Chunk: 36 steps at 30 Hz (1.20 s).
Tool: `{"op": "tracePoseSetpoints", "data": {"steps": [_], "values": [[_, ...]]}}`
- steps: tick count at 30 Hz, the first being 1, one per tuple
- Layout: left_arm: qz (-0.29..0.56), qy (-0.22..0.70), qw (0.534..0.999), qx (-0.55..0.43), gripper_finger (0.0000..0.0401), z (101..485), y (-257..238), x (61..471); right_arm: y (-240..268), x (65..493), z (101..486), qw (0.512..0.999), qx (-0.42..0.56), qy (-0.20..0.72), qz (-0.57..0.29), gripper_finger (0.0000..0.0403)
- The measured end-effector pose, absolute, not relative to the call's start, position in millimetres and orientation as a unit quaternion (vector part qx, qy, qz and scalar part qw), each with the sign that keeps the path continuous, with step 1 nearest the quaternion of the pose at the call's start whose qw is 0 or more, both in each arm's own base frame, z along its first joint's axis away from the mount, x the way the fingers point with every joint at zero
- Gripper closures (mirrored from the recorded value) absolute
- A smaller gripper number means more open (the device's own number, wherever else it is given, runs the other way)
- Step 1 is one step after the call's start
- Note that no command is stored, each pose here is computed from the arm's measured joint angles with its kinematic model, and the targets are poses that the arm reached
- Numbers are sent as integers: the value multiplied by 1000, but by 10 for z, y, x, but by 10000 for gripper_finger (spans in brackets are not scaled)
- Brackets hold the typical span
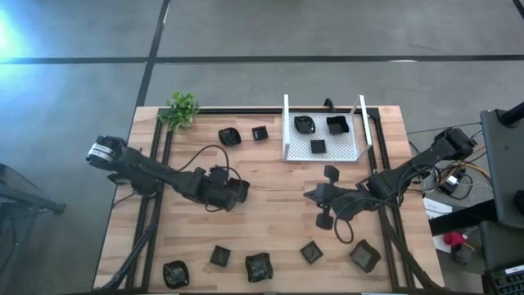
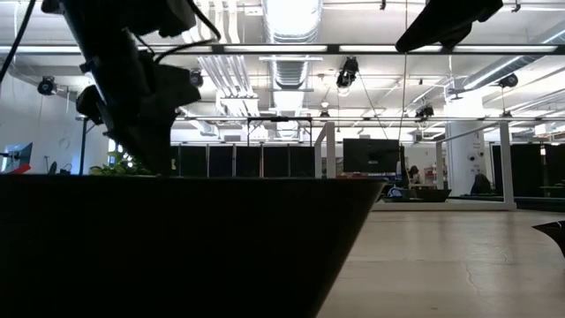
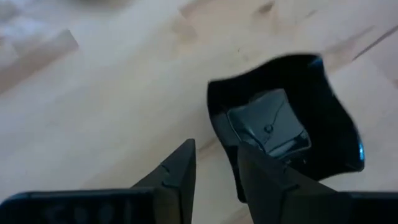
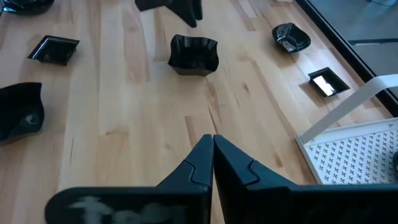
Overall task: Pick & Place Mini shaped plates
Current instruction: Stack the distorted square plate on top of the other distorted square plate on the shelf
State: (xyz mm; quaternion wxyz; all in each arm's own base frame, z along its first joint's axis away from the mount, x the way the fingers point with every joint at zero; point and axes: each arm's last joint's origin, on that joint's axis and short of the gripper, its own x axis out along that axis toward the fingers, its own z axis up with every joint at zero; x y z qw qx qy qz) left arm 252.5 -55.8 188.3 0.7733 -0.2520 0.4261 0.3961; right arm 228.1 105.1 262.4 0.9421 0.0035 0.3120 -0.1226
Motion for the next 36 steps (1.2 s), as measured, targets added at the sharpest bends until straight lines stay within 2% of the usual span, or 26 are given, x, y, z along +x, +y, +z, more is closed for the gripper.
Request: {"op": "tracePoseSetpoints", "data": {"steps": [22, 25, 32, 36], "values": [[374, 441, 772, -264, 292, 1590, -611, 2665, 1051, 2282, 2623, 942, 3, 313, -122, 394], [374, 440, 772, -264, 311, 1590, -611, 2666, 1051, 2281, 2623, 942, 3, 313, -122, 394], [382, 428, 782, -241, 391, 1596, -599, 2668, 1052, 2282, 2623, 942, 3, 313, -122, 394], [387, 412, 795, -221, 398, 1648, -595, 2671, 1052, 2282, 2623, 942, 3, 313, -122, 394]]}}
